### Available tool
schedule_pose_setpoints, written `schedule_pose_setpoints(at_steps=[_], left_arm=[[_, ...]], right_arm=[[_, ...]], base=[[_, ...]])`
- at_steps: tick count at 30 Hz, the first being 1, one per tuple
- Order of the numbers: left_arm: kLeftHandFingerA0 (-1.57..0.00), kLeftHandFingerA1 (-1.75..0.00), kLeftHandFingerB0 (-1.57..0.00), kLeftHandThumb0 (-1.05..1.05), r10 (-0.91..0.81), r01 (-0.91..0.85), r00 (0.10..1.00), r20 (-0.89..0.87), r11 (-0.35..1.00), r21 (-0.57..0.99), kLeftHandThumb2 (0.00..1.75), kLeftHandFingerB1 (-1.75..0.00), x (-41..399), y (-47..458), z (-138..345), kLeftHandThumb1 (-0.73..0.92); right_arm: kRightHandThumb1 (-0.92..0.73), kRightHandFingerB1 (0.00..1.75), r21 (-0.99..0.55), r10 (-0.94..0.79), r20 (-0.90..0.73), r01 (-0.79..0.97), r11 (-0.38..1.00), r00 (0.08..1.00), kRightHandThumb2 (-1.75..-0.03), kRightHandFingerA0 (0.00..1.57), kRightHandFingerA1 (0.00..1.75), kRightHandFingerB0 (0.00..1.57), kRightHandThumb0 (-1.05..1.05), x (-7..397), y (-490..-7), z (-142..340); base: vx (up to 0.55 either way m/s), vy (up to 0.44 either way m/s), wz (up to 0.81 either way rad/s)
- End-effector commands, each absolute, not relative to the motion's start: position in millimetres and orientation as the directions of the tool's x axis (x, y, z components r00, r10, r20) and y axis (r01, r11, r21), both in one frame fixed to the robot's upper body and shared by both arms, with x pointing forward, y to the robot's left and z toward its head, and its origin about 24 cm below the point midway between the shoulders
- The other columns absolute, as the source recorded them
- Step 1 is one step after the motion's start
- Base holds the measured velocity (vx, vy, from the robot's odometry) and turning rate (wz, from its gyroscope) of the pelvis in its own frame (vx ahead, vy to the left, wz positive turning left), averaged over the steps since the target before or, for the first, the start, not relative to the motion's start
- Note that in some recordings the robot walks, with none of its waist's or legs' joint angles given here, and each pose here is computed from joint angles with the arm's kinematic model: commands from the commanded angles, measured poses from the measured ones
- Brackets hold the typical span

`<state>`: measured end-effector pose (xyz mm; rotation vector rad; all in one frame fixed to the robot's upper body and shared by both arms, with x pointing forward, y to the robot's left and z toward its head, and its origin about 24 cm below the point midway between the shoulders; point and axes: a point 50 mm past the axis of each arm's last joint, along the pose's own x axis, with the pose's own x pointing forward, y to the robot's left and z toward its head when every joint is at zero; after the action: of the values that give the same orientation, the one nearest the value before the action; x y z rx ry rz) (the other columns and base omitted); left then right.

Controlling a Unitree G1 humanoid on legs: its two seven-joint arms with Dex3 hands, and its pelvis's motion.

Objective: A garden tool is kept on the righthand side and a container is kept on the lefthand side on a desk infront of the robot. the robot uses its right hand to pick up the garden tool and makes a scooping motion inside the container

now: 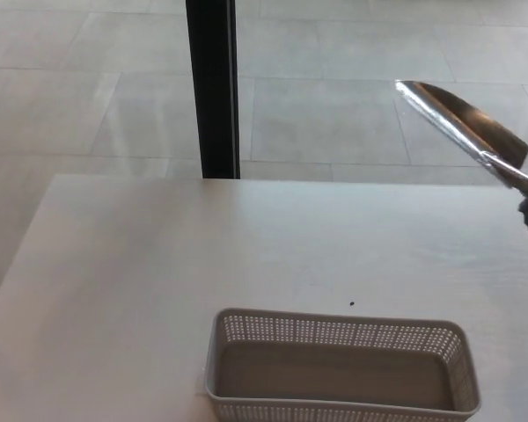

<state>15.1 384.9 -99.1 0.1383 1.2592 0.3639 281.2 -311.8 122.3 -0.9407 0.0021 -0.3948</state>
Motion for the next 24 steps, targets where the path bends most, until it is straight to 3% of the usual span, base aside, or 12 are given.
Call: schedule_pose_setpoints(at_steps=[1, 5, 7, 9, 10, 11, 15, 17, 20, 21, 22, 24], left_arm=[[-0.86, -1.07, -0.78, -0.82, 0.369, -0.154, 0.274, -0.888, 0.928, 0.339, 1.06, -0.97, 14, 390, -94, 0.00], [-0.97, -1.18, -0.80, -0.88, 0.380, -0.187, 0.272, -0.884, 0.922, 0.338, 1.11, -1.01, 14, 392, -94, -0.01], [-0.88, -1.09, -0.80, -0.84, 0.379, -0.188, 0.275, -0.884, 0.922, 0.337, 1.04, -0.98, 14, 391, -94, -0.03], [-0.99, -1.16, -0.84, -0.88, 0.387, -0.172, 0.270, -0.882, 0.920, 0.351, 1.10, -1.00, 15, 391, -94, -0.01], [-1.02, -1.15, -0.86, -0.86, 0.392, -0.167, 0.269, -0.880, 0.919, 0.358, 1.09, -1.00, 15, 391, -95, -0.01], [-0.91, -1.10, -0.80, -0.82, 0.391, -0.174, 0.269, -0.880, 0.919, 0.355, 1.07, -0.98, 16, 391, -95, -0.02], [-0.90, -1.10, -0.78, -0.80, 0.377, -0.193, 0.275, -0.885, 0.923, 0.333, 1.05, -0.97, 17, 391, -94, -0.03], [-0.87, -1.07, -0.81, -0.78, 0.377, -0.183, 0.270, -0.886, 0.924, 0.337, 1.03, -0.97, 16, 391, -95, -0.02], [-1.01, -1.12, -0.87, -0.85, 0.370, -0.166, 0.275, -0.887, 0.928, 0.335, 1.07, -0.97, 16, 391, -94, -0.01], [-1.06, -1.09, -0.89, -0.68, 0.368, -0.193, 0.279, -0.887, 0.926, 0.323, 1.05, -0.97, 17, 391, -94, -0.01], [-1.05, -1.12, -0.88, -0.77, 0.370, -0.192, 0.281, -0.885, 0.926, 0.326, 1.07, -0.98, 17, 391, -94, 0.00], [-1.02, -1.11, -0.87, -0.78, 0.376, -0.185, 0.285, -0.882, 0.924, 0.334, 1.07, -0.98, 19, 392, -94, -0.01]], right_arm=[[-0.55, 1.48, -0.654, -0.573, 0.176, 0.530, 0.540, 0.801, -0.98, 0.93, 1.72, 0.79, -0.21, 268, -354, 104], [-0.48, 1.50, -0.708, -0.550, 0.152, 0.479, 0.519, 0.821, -1.10, 0.96, 1.70, 0.87, -0.29, 264, -349, 85], [-0.50, 1.49, -0.741, -0.534, 0.135, 0.443, 0.505, 0.835, -1.07, 0.95, 1.70, 0.88, -0.29, 263, -346, 77], [-0.55, 1.45, -0.777, -0.511, 0.114, 0.397, 0.489, 0.852, -1.02, 0.94, 1.70, 0.88, -0.31, 263, -344, 73], [-0.53, 1.19, -0.802, -0.489, 0.094, 0.357, 0.479, 0.867, -1.08, 1.19, 1.32, 1.01, -0.34, 262, -341, 68], [-0.61, 1.44, -0.876, -0.431, 0.087, 0.276, 0.397, 0.898, -0.88, 0.92, 1.69, 0.81, -0.29, 259, -337, 60], [-0.61, 1.45, -0.939, -0.356, 0.085, 0.195, 0.285, 0.931, -0.85, 0.92, 1.72, 0.78, -0.28, 255, -331, 51], [-0.58, 1.39, -0.983, -0.243, 0.118, 0.148, 0.109, 0.963, -0.78, 0.92, 1.75, 0.77, -0.31, 248, -326, 37], [-0.63, 1.46, -0.997, -0.193, 0.070, 0.073, 0.011, 0.979, -0.83, 0.90, 1.75, 0.69, -0.34, 246, -325, 32], [-0.62, 1.37, -0.996, -0.131, 0.059, 0.049, -0.081, 0.990, -0.82, 1.10, 1.73, 0.63, -0.29, 244, -323, 28], [-0.66, 1.13, -0.992, -0.110, 0.043, 0.029, -0.126, 0.993, -0.81, 0.89, 1.75, 0.71, -0.31, 242, -322, 27], [-0.61, 1.21, -0.985, -0.080, 0.048, 0.034, -0.168, 0.996, -0.79, 0.89, 1.75, 0.70, -0.31, 241, -321, 25]], base=[[0.00, 0.000, 0.00], [0.00, 0.000, 0.00], [0.00, 0.000, 0.00], [0.00, 0.000, 0.00], [0.00, 0.000, 0.00], [0.00, 0.000, 0.00], [0.00, 0.000, 0.00], [0.00, 0.000, 0.00], [0.00, 0.000, 0.00], [0.00, 0.000, 0.00], [0.00, 0.000, 0.00], [0.00, 0.000, 0.00]])
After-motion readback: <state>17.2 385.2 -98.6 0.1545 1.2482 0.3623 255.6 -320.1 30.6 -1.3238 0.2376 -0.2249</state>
